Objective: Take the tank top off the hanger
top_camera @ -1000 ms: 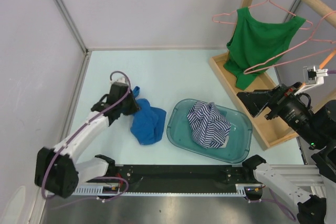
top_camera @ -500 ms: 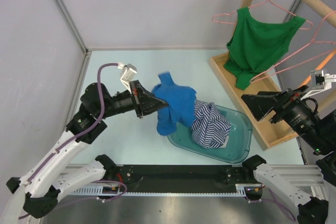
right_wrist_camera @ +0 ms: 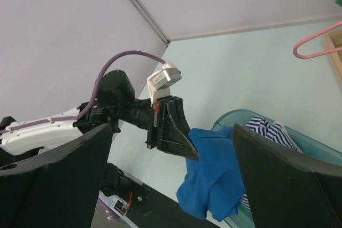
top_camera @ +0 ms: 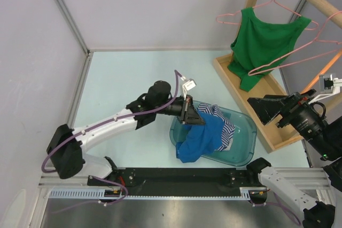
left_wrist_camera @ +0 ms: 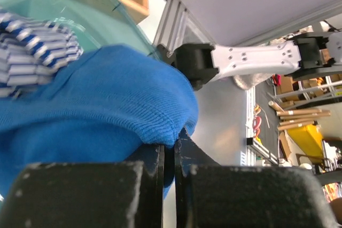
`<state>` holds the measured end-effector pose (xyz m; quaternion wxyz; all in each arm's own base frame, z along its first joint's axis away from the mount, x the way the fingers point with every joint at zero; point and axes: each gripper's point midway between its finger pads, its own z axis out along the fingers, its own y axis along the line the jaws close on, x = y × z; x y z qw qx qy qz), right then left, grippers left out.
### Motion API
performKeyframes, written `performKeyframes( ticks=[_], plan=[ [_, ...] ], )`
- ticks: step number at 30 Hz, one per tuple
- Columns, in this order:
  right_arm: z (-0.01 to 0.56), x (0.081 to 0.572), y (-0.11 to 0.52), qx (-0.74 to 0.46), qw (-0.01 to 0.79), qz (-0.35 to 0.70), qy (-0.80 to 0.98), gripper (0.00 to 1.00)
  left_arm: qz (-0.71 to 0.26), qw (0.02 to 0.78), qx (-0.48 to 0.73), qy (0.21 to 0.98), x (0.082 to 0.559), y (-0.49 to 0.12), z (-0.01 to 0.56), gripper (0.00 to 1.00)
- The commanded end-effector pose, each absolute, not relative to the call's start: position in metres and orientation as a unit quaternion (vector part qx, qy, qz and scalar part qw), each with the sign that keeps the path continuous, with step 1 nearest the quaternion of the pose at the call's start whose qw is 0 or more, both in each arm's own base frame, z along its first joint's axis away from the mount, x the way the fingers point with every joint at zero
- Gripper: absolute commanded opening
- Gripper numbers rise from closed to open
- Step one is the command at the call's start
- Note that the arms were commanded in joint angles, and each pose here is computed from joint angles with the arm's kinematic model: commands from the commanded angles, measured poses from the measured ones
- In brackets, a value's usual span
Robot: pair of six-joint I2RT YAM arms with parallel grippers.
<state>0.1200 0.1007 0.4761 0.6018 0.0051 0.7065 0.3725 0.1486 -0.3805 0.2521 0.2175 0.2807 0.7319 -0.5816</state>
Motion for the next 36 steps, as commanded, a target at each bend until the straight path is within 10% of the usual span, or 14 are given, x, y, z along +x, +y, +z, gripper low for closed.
performKeyframes(
  ticks=[1,19,21,27,36],
  plan=[
    [0.483,0.116,0.096,0.010,0.611,0.373,0.698,1.00,-0.641,0.276,0.335,0.633,0.141,-0.407,0.348,0.00],
    [0.474,0.113,0.097,0.009,0.602,0.374,0.705,1.00,-0.373,0.194,0.277,0.864,0.186,-0.374,0.116,0.01],
    [0.469,0.116,0.099,0.007,0.596,0.373,0.711,1.00,-0.314,0.209,0.276,0.884,0.195,-0.355,0.100,0.12],
    [0.461,0.121,0.106,0.002,0.583,0.374,0.721,1.00,-0.321,0.265,0.278,0.866,0.194,-0.339,0.148,0.57],
    [0.452,0.130,0.111,-0.004,0.572,0.367,0.734,1.00,-0.463,0.278,0.302,0.786,0.136,-0.333,0.236,0.53]
  ],
)
